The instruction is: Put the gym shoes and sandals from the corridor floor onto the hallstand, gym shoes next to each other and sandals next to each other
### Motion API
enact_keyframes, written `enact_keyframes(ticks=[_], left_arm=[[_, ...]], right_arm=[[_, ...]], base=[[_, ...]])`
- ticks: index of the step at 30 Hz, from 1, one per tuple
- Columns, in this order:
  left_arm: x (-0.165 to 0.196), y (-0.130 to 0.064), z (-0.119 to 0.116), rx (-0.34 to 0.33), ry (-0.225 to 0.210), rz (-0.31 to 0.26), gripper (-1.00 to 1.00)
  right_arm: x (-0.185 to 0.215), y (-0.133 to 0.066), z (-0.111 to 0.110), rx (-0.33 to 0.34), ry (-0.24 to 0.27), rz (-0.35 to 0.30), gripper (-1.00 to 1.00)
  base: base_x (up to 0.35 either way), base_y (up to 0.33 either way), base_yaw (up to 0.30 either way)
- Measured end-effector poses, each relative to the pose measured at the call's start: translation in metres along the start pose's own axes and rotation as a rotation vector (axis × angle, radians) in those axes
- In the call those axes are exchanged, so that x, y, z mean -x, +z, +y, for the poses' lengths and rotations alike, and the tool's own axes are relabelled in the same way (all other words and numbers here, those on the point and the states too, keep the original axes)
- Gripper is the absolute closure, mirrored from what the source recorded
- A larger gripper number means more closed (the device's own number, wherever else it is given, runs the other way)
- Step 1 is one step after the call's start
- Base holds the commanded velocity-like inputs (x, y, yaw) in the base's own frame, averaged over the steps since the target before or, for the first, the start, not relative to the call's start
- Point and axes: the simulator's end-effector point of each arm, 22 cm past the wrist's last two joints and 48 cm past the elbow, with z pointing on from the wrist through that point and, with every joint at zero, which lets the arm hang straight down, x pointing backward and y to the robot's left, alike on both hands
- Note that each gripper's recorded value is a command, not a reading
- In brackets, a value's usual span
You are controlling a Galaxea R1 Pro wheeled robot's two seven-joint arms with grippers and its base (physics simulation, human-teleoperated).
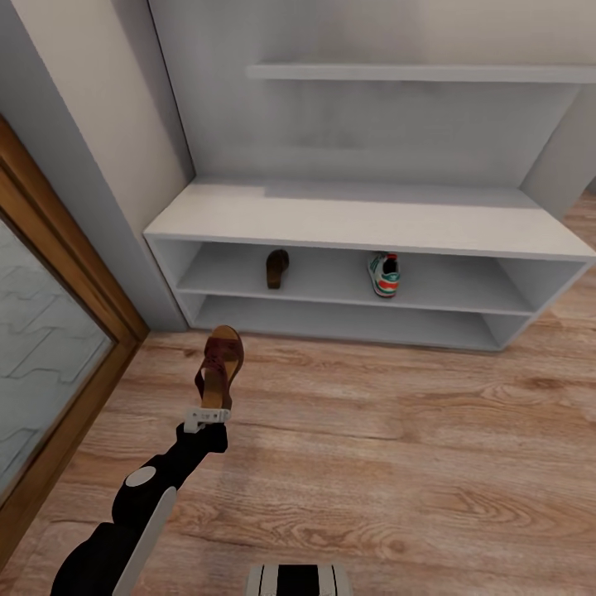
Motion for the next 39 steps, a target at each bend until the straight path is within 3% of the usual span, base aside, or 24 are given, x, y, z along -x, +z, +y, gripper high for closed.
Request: enact_keyframes(ticks=[13, 22, 32, 39], left_arm=[[-0.027, 0.013, 0.004, -0.001, 0.001, 0.000, 1.00], [-0.047, 0.022, 0.008, 0.003, -0.007, 0.037, 1.00], [-0.046, 0.022, 0.008, 0.004, -0.005, 0.034, 1.00], [-0.046, 0.022, 0.009, 0.005, -0.004, 0.032, 1.00]], right_arm=[[-0.031, 0.006, -0.001, -0.005, 0.005, 0.009, 1.00], [-0.038, 0.009, 0.009, -0.011, -0.030, 0.017, 1.00], [-0.042, 0.009, 0.009, -0.012, -0.031, 0.022, 1.00], [-0.042, 0.009, 0.010, -0.010, -0.033, 0.023, 1.00]], base=[[0.000, 0.000, 0.000], [0.000, 0.000, 0.000], [0.000, -0.009, 0.000], [0.000, -0.244, 0.000]])
